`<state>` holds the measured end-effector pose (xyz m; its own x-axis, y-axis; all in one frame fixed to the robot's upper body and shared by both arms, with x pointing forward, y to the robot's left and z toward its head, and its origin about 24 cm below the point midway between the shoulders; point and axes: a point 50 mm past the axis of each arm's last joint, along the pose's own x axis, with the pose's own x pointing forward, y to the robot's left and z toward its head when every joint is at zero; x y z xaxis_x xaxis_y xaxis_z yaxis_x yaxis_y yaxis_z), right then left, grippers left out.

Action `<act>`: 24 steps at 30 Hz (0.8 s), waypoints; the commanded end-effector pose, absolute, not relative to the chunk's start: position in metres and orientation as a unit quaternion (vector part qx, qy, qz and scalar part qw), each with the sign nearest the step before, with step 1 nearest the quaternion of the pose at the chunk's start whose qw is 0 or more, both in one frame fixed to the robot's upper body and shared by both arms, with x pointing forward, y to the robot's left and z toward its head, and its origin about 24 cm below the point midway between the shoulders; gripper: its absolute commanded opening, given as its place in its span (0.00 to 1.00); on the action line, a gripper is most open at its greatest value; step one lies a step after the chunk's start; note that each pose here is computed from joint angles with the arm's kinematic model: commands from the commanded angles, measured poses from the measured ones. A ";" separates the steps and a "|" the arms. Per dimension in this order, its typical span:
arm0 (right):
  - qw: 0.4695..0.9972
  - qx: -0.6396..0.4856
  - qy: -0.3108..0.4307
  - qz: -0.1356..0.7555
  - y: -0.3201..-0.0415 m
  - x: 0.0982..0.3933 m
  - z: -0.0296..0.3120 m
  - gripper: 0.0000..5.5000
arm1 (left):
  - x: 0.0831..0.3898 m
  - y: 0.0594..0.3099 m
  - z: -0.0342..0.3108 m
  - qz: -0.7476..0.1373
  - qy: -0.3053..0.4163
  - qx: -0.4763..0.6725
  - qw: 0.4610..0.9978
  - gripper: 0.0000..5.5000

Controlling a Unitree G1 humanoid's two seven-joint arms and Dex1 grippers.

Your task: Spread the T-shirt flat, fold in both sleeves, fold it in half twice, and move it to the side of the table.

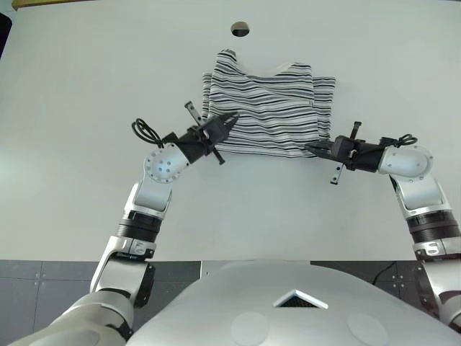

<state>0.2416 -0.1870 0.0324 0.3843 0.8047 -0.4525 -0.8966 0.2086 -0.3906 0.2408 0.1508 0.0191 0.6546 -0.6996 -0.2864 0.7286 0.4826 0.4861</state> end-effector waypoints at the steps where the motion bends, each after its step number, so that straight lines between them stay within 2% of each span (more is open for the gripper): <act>1: 0.761 -0.314 0.096 0.560 -0.190 0.236 0.030 0.02 | 0.239 0.165 0.019 -0.413 0.056 0.326 0.849 0.03; 6: 0.746 -0.326 0.112 0.569 -0.189 0.230 0.027 0.02 | 0.242 0.181 0.013 -0.392 0.107 0.346 0.846 0.03; 14: 0.674 -0.396 0.165 0.601 -0.179 0.211 0.021 0.02 | 0.239 0.199 0.005 -0.396 0.206 0.325 0.833 0.03; 17: 0.649 -0.383 0.144 0.641 -0.161 0.193 0.031 0.02 | 0.238 0.213 0.008 -0.394 0.234 0.345 0.819 0.03; 20: 0.681 -0.329 0.075 0.650 -0.136 0.190 0.062 0.02 | 0.246 0.233 0.014 -0.377 0.255 0.384 0.804 0.03; 24: 0.755 -0.284 0.009 0.591 -0.134 0.227 0.098 0.02 | 0.275 0.250 0.034 -0.335 0.233 0.444 0.798 0.03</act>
